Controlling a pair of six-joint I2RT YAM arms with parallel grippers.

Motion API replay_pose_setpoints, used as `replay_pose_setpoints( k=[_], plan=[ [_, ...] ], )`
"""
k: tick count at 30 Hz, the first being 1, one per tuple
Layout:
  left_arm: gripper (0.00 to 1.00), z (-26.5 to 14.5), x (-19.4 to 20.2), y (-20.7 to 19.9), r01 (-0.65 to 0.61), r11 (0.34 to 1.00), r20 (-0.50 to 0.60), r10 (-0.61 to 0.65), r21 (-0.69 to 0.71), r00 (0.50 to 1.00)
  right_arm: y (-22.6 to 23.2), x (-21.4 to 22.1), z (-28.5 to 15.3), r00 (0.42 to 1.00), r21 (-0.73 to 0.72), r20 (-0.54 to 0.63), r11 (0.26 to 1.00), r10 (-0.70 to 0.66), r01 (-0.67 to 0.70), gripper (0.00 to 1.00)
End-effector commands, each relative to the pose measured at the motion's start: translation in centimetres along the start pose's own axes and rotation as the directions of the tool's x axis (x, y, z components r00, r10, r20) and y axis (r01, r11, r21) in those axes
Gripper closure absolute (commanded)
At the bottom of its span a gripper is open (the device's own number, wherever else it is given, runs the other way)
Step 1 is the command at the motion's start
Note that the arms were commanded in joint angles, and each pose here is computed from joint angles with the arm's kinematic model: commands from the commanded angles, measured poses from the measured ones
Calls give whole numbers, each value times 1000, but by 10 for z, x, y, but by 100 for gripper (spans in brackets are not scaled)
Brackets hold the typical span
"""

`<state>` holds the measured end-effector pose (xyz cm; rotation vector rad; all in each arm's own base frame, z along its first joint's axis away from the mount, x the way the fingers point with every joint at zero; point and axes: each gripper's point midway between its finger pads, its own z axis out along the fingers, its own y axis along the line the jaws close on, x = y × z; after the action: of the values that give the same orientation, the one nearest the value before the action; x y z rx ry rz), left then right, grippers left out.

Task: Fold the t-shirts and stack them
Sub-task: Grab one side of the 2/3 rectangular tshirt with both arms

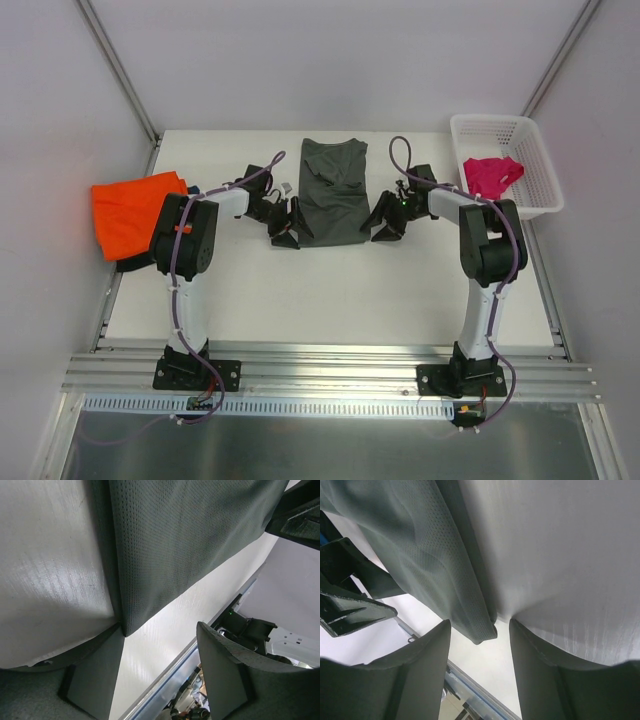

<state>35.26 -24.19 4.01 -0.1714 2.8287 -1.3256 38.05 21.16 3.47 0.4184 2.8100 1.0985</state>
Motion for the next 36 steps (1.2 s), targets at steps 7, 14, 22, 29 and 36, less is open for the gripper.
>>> replay_pose_setpoints(
  k=[7,14,22,29,36],
  plan=[
    [46,9,0,9,30,999,-14,-30,-11,999,20,16,12,999,-46,-49,999,-15,13,51],
    [54,8,2,7,37,999,-19,-37,0,999,33,22,23,997,-64,-66,997,-41,37,55],
    [69,8,4,7,53,999,-27,-53,10,998,23,28,17,997,-43,-67,998,-46,43,62],
    [93,5,4,4,48,998,-25,-47,28,999,18,29,2,996,-23,-47,997,-77,76,66],
    [100,-6,8,-8,8,998,-21,-6,66,1000,29,30,-15,989,-24,-18,989,-144,144,83]
  ],
)
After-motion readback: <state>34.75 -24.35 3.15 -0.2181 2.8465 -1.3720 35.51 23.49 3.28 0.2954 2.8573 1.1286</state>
